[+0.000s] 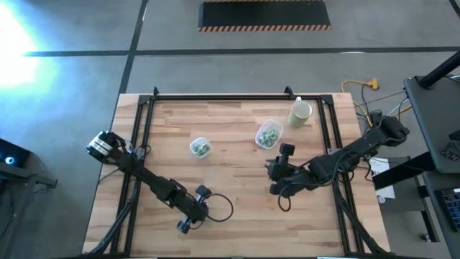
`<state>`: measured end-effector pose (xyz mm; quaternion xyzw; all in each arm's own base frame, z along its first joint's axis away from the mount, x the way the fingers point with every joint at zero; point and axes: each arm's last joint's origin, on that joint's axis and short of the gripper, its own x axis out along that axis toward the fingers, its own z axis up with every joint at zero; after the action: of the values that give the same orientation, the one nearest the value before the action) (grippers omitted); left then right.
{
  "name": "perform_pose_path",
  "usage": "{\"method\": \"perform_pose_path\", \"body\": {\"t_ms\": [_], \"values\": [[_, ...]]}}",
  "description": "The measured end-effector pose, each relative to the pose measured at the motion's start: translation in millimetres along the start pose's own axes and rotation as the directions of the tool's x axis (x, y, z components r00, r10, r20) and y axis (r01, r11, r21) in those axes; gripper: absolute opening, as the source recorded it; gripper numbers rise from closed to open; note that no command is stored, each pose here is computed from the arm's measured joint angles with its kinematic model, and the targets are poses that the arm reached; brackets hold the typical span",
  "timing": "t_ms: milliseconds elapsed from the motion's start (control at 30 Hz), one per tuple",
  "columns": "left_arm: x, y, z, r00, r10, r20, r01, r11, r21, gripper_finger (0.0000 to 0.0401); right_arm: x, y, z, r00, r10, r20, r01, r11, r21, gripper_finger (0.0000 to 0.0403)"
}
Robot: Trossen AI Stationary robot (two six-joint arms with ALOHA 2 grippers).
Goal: Pick and place items into bin
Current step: Put the stevia packet into the left transparent bin
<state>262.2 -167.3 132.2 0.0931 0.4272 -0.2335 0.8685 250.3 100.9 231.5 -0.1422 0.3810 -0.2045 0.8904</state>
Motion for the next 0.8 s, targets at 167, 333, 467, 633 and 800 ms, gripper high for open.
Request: {"method": "perform_pose_path", "body": {"t_ms": [167, 333, 467, 633, 800], "values": [[-3, 0, -1, 1.0, 0.001, -0.015, -0.001, 1.0, 0.001, 0.0031, 0, 0, 0, 1.0, 0.0, 0.001, 0.0, 1.0, 0.001, 0.0072], [-16, 2, 2, 0.997, 0.066, -0.042, -0.066, 0.998, 0.004, 0.0007, 0, 0, -1, 1.0, 0.0, 0.0, 0.0, 1.0, 0.0, 0.0072], [-36, 7, 7, 0.962, 0.268, -0.055, -0.267, 0.963, 0.02, 0.001, 1, 0, -1, 1.0, 0.0, 0.0, 0.0, 1.0, 0.0, 0.0072], [-66, 17, 9, 0.803, 0.595, -0.029, -0.593, 0.804, 0.042, 0.001, 1, 0, 0, 1.0, 0.001, 0.002, -0.001, 1.0, 0.002, 0.0072], [-92, 27, -1, 0.513, 0.859, -0.009, -0.856, 0.512, 0.077, 0.001, 1, 1, -1, 1.0, 0.003, 0.009, -0.003, 1.0, 0.009, 0.0072]]}}
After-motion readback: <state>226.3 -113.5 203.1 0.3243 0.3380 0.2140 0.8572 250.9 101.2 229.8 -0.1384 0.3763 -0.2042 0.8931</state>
